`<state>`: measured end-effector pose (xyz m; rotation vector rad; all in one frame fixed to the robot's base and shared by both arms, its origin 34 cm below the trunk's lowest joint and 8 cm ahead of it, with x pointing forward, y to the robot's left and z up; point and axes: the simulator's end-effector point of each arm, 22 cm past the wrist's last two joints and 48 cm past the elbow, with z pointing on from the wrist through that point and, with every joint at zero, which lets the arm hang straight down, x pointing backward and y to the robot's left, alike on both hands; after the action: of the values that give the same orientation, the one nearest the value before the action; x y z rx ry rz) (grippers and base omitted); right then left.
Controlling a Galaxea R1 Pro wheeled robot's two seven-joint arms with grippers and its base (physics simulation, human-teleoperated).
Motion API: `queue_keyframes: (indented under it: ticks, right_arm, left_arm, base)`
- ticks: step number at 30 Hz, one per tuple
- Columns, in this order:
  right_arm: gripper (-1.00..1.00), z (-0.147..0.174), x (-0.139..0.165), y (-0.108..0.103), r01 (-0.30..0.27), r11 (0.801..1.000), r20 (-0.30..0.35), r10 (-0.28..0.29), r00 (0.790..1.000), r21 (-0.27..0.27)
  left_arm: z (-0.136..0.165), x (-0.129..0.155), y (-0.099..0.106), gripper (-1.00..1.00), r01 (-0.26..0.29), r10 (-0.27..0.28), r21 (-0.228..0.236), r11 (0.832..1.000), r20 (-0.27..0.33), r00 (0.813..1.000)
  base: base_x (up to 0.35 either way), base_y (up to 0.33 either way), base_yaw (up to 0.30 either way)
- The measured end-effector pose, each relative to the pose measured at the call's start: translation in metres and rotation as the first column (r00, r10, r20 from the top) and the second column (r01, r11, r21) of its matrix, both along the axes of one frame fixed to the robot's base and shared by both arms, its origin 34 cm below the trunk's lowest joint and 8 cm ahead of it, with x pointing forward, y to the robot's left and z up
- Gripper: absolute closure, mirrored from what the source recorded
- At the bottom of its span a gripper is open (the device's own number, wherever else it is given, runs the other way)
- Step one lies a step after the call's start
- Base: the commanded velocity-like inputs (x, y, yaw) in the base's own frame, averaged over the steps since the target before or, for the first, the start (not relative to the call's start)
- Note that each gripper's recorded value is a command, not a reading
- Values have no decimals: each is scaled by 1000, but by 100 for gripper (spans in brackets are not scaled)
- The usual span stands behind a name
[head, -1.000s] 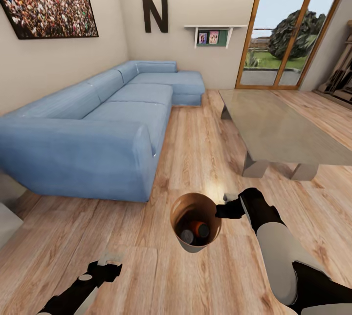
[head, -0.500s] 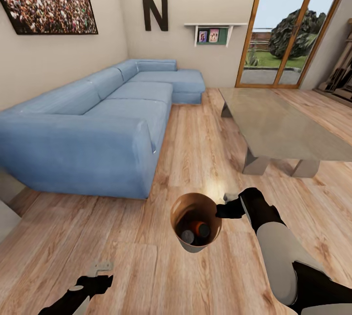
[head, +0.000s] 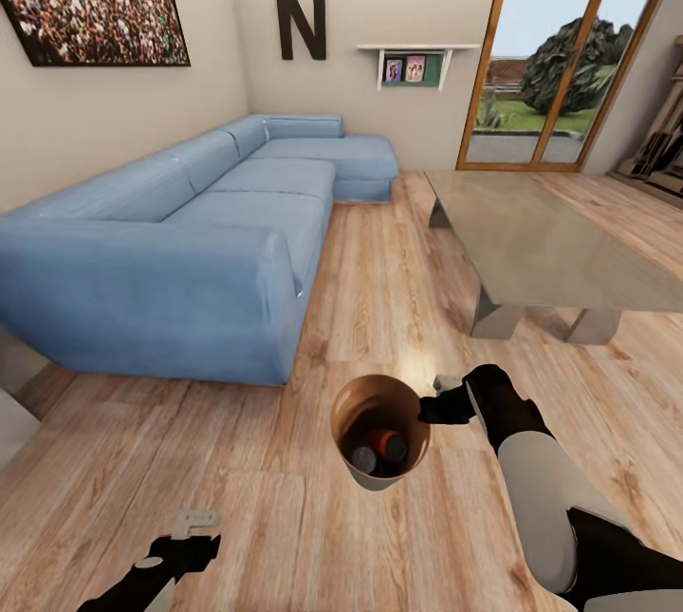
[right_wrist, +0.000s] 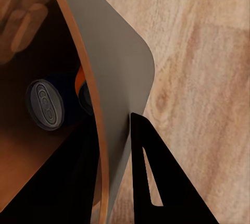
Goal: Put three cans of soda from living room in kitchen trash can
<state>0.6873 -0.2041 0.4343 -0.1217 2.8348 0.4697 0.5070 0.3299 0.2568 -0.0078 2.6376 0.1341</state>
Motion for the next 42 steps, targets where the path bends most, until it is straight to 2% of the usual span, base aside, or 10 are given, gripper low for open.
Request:
queue_keyframes:
  ticks: [7, 11, 19, 38, 42]
  right_arm:
    - [100, 0, 0, 0, 0, 1000, 0, 0, 1000, -3]
    - [100, 0, 0, 0, 2, 1000, -1, -2, 1000, 2]
    - [100, 0, 0, -1, 2, 1000, 0, -2, 1000, 0]
    - [100, 0, 0, 0, 2, 1000, 1, -2, 1000, 1]
    - [100, -9, -2, 0, 0, 1000, 1, 0, 1000, -3]
  left_arm:
    - [-2, -5, 1, -100, -1, 1, 2, 1000, -11, 1000]
    - [-11, -22, 7, -100, -13, 13, 12, 1000, -52, 999]
    - [-17, -38, 8, -100, -12, 13, 16, 1000, -81, 997]
    - [-20, -46, 6, -100, -7, 8, 12, 1000, -83, 997]
    - [-29, -48, 6, -100, -6, 7, 11, 1000, -83, 997]
  base:
    - [-59, 0, 0]
    - [-6, 0, 0]
    - [-1, 0, 0]
    - [-68, 0, 0]
    - [-3, 0, 0]
